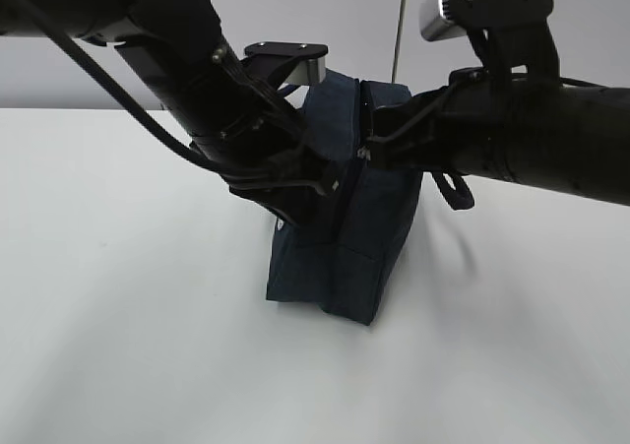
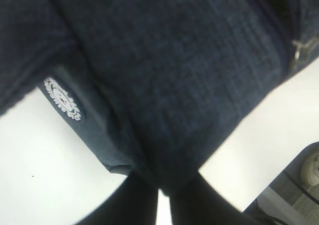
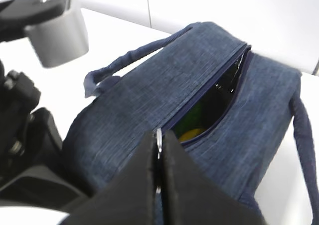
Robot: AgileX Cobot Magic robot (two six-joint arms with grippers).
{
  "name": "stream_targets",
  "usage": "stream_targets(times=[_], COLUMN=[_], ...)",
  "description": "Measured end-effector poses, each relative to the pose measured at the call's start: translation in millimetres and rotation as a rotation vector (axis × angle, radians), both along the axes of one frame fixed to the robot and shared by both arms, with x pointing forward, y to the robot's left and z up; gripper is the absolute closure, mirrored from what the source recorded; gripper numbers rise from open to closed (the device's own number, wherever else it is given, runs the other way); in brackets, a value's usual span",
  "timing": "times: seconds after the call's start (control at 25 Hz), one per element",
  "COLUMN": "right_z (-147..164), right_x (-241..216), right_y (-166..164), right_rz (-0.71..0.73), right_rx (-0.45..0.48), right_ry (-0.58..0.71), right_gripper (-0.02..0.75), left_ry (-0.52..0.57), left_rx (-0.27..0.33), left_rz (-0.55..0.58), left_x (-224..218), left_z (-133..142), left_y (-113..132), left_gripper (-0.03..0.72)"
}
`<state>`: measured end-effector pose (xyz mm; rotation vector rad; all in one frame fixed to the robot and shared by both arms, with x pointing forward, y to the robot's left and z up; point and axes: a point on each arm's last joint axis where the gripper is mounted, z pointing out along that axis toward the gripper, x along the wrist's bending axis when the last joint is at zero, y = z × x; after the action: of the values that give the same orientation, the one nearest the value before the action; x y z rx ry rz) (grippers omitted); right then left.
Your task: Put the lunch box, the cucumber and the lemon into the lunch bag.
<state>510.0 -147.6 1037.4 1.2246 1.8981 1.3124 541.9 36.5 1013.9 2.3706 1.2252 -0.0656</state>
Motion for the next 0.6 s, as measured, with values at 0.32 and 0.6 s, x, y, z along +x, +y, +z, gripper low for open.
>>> stream_targets(times=[0.32, 0.6], right_z=[5, 7], right_x=[18, 38], right_y=[7, 16], right_rz=[-0.036, -0.051], right_rx=[0.056, 0.080], right_ry=[-0.006, -0.007], right_gripper=[0.738, 0.738], left_ry=[-0.001, -0.004], left_rx=[-0.001, 0.001], left_rz=[0.000, -0.003], left_x=[0, 0], left_z=[0, 0], left_y=[0, 0], left_gripper=[0.691, 0.691])
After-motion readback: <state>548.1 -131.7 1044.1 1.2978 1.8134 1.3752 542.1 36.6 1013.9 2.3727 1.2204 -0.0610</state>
